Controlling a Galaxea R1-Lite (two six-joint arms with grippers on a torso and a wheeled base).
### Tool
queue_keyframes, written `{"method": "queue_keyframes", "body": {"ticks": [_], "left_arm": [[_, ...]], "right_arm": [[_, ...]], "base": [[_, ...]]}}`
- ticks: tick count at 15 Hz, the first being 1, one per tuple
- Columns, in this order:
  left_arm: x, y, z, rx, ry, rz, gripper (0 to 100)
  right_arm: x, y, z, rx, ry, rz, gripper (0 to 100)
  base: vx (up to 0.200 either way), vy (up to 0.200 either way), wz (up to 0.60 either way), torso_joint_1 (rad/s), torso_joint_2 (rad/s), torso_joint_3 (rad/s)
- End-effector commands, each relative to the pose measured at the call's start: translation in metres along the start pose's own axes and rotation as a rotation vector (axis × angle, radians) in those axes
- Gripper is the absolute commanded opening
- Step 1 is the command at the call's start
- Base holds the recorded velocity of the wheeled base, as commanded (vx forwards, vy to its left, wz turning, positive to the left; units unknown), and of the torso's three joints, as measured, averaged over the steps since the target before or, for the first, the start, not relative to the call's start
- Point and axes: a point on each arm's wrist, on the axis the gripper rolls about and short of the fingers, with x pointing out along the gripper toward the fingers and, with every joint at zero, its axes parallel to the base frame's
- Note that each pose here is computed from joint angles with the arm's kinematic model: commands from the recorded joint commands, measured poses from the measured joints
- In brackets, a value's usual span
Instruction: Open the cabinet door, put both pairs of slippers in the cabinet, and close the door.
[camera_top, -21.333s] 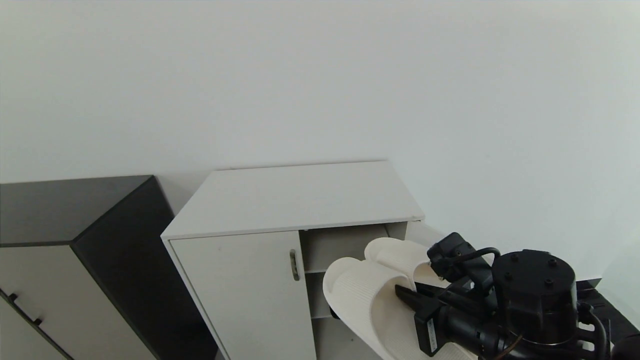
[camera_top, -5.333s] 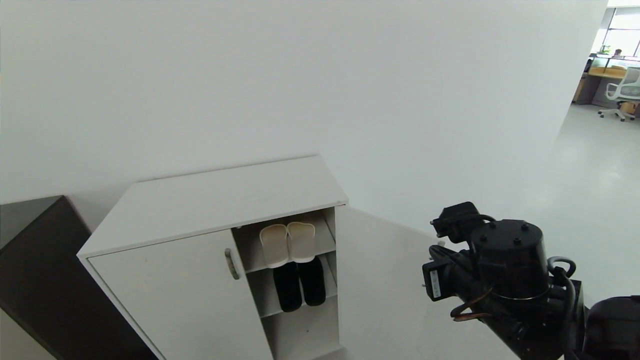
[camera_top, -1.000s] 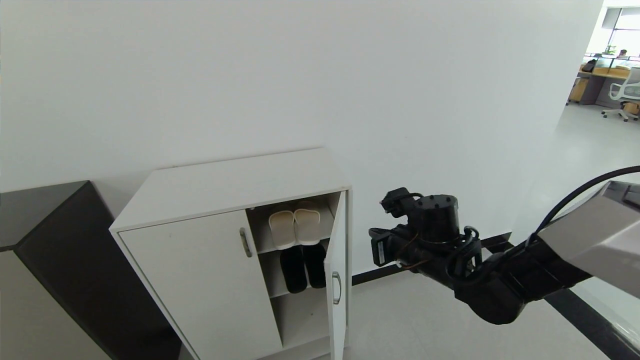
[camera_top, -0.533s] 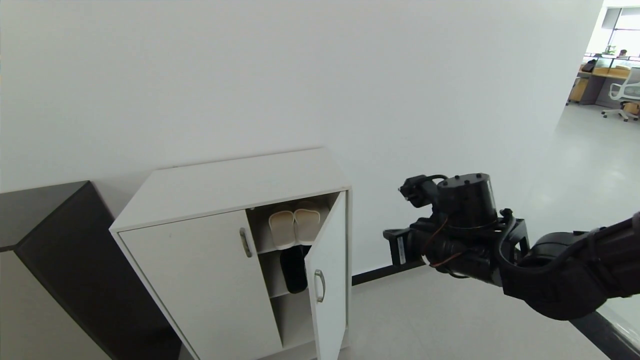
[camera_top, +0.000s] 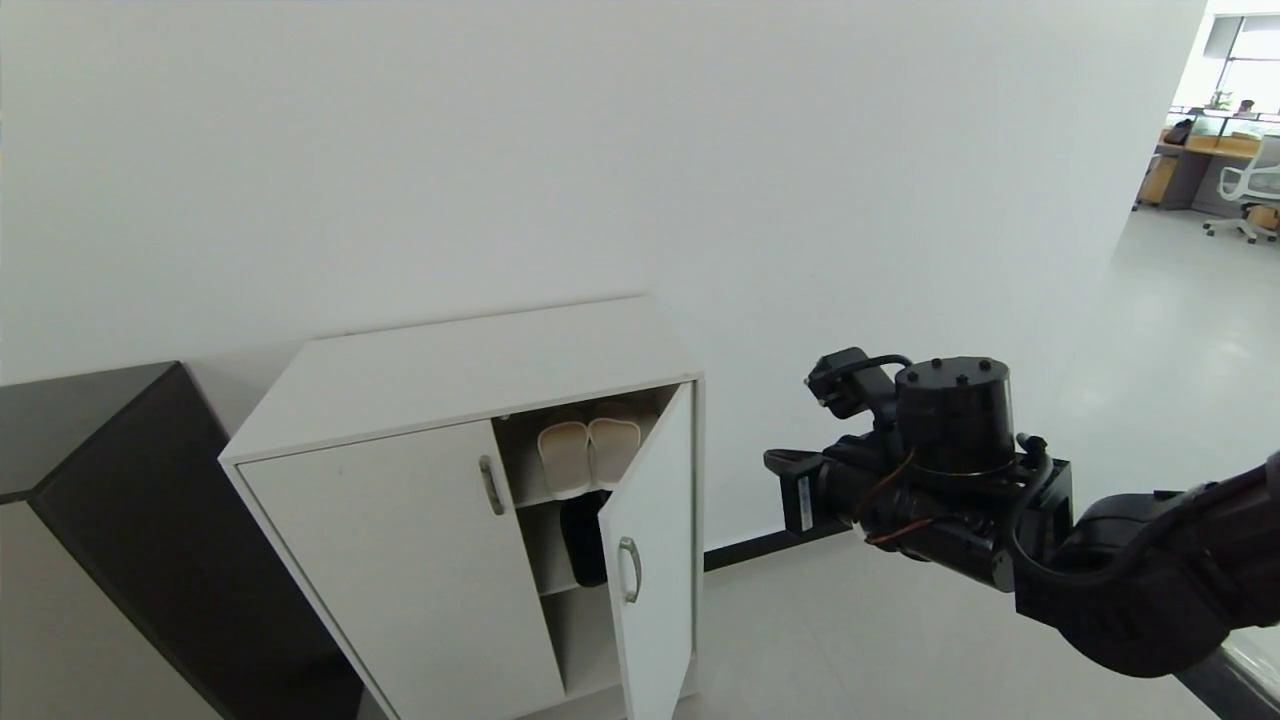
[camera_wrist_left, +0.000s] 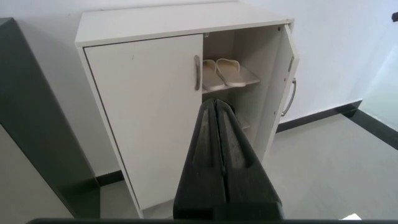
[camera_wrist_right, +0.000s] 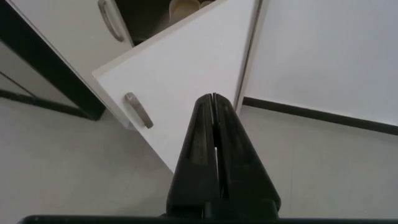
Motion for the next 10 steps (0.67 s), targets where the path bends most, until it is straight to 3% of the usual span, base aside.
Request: {"method": "queue_keyframes", "body": {"ticks": [1, 6, 10], "left_arm": [[0.0001, 0.0, 0.0, -0.001, 0.001, 0.001, 0], [0.0001, 0.0, 0.0, -0.001, 0.001, 0.001, 0], [0.0001, 0.0, 0.0, -0.001, 0.001, 0.001, 0]], "right_arm": [[0.0036, 0.0, -0.0047, -0.001, 0.016, -0.001, 0], [0.0036, -0.0005, -0.0046, 0.001, -0.001, 0.0, 0], [0.0039, -0.0021, -0.0111, -0.002, -0.012, -0.002, 0]], "base": [[0.0, 0.0, 0.6, 0.002, -0.01, 0.002], [0.0, 0.0, 0.6, 0.002, 0.0, 0.001], [0.0, 0.0, 0.0, 0.0, 0.0, 0.0]]}}
